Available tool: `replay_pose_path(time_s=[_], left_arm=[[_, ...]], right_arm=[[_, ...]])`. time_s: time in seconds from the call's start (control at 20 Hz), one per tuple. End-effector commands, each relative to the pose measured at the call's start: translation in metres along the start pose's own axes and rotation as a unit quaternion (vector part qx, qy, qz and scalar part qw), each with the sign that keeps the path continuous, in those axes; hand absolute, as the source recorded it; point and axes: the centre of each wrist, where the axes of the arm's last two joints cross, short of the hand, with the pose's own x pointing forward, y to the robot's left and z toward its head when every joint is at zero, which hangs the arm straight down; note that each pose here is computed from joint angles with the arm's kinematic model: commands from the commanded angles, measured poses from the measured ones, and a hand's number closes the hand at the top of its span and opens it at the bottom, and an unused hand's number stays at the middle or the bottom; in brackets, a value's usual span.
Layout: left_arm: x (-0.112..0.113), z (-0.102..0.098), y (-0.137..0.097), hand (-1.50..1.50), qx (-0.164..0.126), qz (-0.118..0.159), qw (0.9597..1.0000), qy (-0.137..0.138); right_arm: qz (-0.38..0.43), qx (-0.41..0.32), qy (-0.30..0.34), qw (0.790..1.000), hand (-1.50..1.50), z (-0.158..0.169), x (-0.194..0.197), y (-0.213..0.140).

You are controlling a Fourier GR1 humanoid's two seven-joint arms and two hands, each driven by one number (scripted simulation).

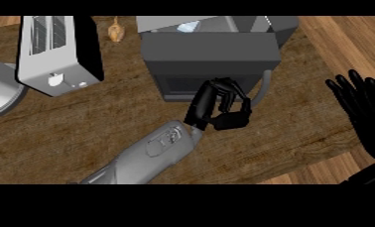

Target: Pick up the milk, place it into the microwave and close the microwave

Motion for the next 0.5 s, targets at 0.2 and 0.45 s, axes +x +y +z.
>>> replay_pose_path(time_s=[0.2,0.45], left_arm=[[0.027,-0.034,0.018,1.50,0.074,0.062,0.9950,-0.026],[0.027,-0.046,0.027,1.50,0.095,0.074,0.9920,-0.038]], right_arm=[[-0.021,0.015,-0.018,1.000,-1.50,-0.012,0.011,-0.001],[-0.016,0.023,-0.003,1.000,-1.50,-0.012,0.020,-0.009]])
